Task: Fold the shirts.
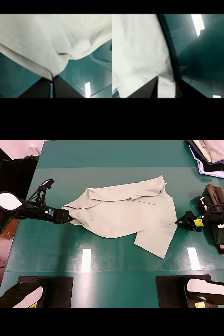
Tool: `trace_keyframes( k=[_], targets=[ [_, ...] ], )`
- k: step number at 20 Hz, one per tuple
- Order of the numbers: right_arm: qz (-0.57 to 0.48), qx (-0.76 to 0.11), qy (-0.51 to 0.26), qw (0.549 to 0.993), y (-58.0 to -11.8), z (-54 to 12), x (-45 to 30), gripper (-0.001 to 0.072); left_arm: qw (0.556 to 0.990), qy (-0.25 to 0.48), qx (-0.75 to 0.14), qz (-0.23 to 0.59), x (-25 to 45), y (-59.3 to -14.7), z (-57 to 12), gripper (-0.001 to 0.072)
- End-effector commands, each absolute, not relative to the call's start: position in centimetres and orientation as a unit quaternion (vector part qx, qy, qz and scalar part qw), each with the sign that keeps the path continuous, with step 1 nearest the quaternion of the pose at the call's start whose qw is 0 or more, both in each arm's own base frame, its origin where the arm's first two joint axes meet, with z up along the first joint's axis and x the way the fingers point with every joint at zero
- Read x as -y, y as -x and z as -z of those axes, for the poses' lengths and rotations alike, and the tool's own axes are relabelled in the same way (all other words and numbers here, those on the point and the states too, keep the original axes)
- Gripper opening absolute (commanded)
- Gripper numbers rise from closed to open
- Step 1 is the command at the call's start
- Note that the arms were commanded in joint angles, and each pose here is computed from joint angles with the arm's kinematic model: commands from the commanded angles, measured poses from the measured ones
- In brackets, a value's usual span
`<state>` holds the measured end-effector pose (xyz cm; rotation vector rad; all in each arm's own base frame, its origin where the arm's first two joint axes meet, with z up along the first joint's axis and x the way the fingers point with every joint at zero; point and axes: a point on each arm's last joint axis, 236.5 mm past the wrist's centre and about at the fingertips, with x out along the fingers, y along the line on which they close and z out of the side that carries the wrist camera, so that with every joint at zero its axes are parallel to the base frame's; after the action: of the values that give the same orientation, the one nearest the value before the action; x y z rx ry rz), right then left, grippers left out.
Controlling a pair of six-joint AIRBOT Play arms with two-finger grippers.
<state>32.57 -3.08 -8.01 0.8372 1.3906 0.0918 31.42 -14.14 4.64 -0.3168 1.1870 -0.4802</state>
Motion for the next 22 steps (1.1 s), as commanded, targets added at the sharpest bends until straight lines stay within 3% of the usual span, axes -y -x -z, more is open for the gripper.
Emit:
trace_keyframes(
  k=[1, 3, 4, 5, 7, 9, 13, 15, 19, 22],
  targets=[
    [-0.050, -0.621, -0.359, 0.695, -33.2, 8.2, 2.1, 0.0185, 0.789, 0.150, -0.553, 0.222, 14.2, -31.3, -4.7, 0.0025],
    [-0.061, -0.625, -0.349, 0.695, -33.2, 8.1, 1.5, 0.0177, 0.786, 0.149, -0.557, 0.224, 14.2, -31.1, -4.6, 0.0025],
    [-0.068, -0.626, -0.346, 0.696, -33.1, 8.0, 1.3, 0.0072, 0.785, 0.149, -0.559, 0.224, 14.2, -31.0, -4.6, 0.0024],
    [-0.073, -0.626, -0.348, 0.694, -33.1, 7.9, 1.2, 0.0015, 0.784, 0.152, -0.559, 0.224, 14.3, -31.0, -4.7, 0.0024],
    [-0.075, -0.615, -0.342, 0.707, -33.2, 6.7, 1.3, 0.0012, 0.793, 0.161, -0.545, 0.220, 14.4, -31.7, -5.8, 0.0024],
    [-0.079, -0.570, -0.333, 0.747, -35.0, 3.0, 1.6, 0.0012, 0.819, 0.156, -0.503, 0.228, 14.4, -33.5, -9.7, 0.0024],
    [-0.127, -0.378, -0.295, 0.868, -40.4, -14.7, 1.5, 0.0011, 0.899, 0.141, -0.340, 0.237, 13.0, -37.6, -25.1, 0.0024],
    [-0.146, -0.260, -0.244, 0.923, -40.5, -26.0, 1.0, 0.0011, 0.936, 0.116, -0.234, 0.238, 11.9, -37.1, -34.7, 0.0024],
    [-0.148, -0.039, -0.126, 0.980, -34.1, -45.3, -1.4, 0.0011, 0.968, 0.057, -0.038, 0.241, 11.1, -30.5, -50.8, 0.0024],
    [-0.143, 0.071, -0.048, 0.986, -27.0, -53.8, -4.2, 0.0011, 0.966, 0.042, 0.078, 0.243, 10.9, -23.8, -57.8, 0.0024]
  ],
)
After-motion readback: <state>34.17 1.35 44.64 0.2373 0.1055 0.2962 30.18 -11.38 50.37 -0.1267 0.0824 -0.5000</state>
